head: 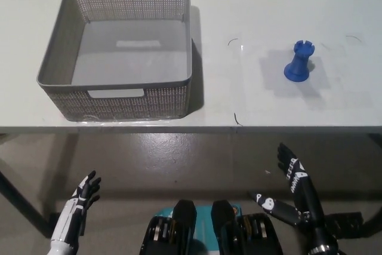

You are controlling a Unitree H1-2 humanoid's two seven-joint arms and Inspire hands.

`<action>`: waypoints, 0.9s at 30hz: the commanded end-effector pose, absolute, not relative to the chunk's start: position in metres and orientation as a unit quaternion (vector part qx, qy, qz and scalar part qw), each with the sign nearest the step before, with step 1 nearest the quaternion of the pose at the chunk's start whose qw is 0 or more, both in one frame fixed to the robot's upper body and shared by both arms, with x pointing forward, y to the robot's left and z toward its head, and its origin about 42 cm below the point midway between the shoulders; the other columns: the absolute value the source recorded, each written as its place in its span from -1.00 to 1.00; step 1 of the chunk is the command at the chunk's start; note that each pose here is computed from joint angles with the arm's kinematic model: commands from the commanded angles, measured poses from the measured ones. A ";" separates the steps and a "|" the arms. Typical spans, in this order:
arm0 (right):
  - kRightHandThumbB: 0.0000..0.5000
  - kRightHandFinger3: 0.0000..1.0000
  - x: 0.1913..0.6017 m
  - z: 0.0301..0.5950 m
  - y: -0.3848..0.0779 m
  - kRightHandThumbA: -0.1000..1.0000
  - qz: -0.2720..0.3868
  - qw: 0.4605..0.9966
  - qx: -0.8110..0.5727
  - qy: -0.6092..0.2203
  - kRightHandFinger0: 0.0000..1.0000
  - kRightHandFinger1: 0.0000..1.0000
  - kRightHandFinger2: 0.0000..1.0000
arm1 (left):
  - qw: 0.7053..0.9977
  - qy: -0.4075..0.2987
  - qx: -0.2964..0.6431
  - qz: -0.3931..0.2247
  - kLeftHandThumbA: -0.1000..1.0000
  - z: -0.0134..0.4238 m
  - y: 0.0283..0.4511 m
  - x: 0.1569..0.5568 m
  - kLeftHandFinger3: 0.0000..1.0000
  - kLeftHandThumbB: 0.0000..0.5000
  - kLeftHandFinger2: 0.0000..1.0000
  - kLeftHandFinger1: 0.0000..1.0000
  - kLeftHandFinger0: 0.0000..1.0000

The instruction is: Use the right hand to pick up a chess pieces and put it into a container on the left hand side

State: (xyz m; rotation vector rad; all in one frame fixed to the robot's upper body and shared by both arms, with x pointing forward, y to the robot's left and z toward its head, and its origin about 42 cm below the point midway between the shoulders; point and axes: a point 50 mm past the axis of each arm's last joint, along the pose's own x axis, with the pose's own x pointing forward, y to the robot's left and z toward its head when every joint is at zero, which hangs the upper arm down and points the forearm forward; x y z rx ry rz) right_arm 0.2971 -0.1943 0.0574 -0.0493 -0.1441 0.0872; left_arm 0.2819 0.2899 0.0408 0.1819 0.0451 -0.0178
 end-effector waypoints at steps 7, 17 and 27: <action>-0.49 1.00 0.264 0.102 -0.201 0.90 -0.057 0.981 0.013 -0.187 1.00 1.00 1.00 | 0.996 -0.014 0.085 -0.023 1.00 0.055 0.288 0.292 1.00 -0.15 1.00 1.00 1.00; -0.52 1.00 0.274 0.166 -0.192 0.83 -0.107 0.948 -0.002 -0.301 1.00 1.00 1.00 | 0.996 -0.015 0.082 -0.022 1.00 0.052 0.290 0.289 1.00 -0.22 1.00 1.00 1.00; -0.02 1.00 0.347 0.219 -0.219 0.81 -0.126 0.936 -0.085 -0.317 1.00 1.00 1.00 | 0.997 -0.008 0.072 -0.023 1.00 0.043 0.289 0.280 1.00 -0.34 1.00 1.00 1.00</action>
